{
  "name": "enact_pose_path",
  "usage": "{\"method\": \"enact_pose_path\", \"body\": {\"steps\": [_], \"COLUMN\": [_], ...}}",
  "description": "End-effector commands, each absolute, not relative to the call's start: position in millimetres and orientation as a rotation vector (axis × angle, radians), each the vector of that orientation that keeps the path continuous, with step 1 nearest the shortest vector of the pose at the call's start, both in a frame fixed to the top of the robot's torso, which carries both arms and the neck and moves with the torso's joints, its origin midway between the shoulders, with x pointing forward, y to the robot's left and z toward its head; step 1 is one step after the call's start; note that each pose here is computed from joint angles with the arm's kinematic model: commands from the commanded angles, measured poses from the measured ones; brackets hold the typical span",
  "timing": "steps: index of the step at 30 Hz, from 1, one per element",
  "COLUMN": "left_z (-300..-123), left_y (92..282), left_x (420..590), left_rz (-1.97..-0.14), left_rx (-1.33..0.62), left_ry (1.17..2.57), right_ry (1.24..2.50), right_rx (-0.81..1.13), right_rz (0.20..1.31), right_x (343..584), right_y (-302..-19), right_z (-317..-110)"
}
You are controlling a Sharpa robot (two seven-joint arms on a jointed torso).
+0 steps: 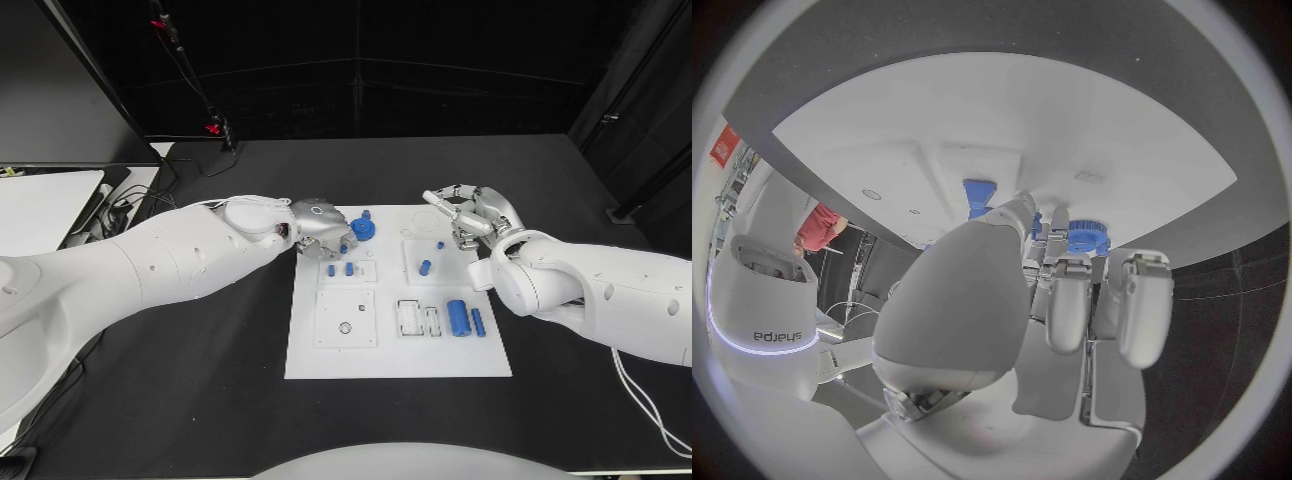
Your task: Assemble the parts on the task board
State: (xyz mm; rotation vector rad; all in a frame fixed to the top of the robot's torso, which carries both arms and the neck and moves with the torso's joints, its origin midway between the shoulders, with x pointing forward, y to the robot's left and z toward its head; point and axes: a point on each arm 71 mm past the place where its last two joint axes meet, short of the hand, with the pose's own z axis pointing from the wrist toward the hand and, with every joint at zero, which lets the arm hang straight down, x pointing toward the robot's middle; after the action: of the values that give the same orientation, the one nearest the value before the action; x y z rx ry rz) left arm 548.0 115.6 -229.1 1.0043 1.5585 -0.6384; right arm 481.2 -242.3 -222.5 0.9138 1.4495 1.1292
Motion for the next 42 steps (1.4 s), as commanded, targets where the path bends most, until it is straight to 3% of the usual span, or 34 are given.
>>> {"method": "enact_pose_path", "body": {"steps": [1,14,25,28,34,42], "left_z": [-228.4,-220.2,-191.7,-180.8,-164.5,-160.5], "left_y": [118.3,132.2,180.0,193.8,218.2,227.4], "left_x": [550.3,554.8,547.4,542.6,536.2,526.1], "left_rz": [-0.611,-0.575,-0.580,-0.634,-0.813,-1.096], "left_rx": [0.988,0.932,0.776,0.651,0.222,-0.278], "left_ry": [1.550,1.437,1.350,1.322,1.295,1.239], "right_ry": [1.450,1.451,1.439,1.452,1.487,1.525], "right_rx": [0.909,0.909,0.915,0.923,0.891,0.621], "right_rz": [1.141,1.142,1.126,1.122,1.132,1.069], "right_x": [481,481,478,476,476,486], "right_y": [-241,-241,-249,-252,-259,-267], "right_z": [-221,-221,-219,-219,-208,-181]}}
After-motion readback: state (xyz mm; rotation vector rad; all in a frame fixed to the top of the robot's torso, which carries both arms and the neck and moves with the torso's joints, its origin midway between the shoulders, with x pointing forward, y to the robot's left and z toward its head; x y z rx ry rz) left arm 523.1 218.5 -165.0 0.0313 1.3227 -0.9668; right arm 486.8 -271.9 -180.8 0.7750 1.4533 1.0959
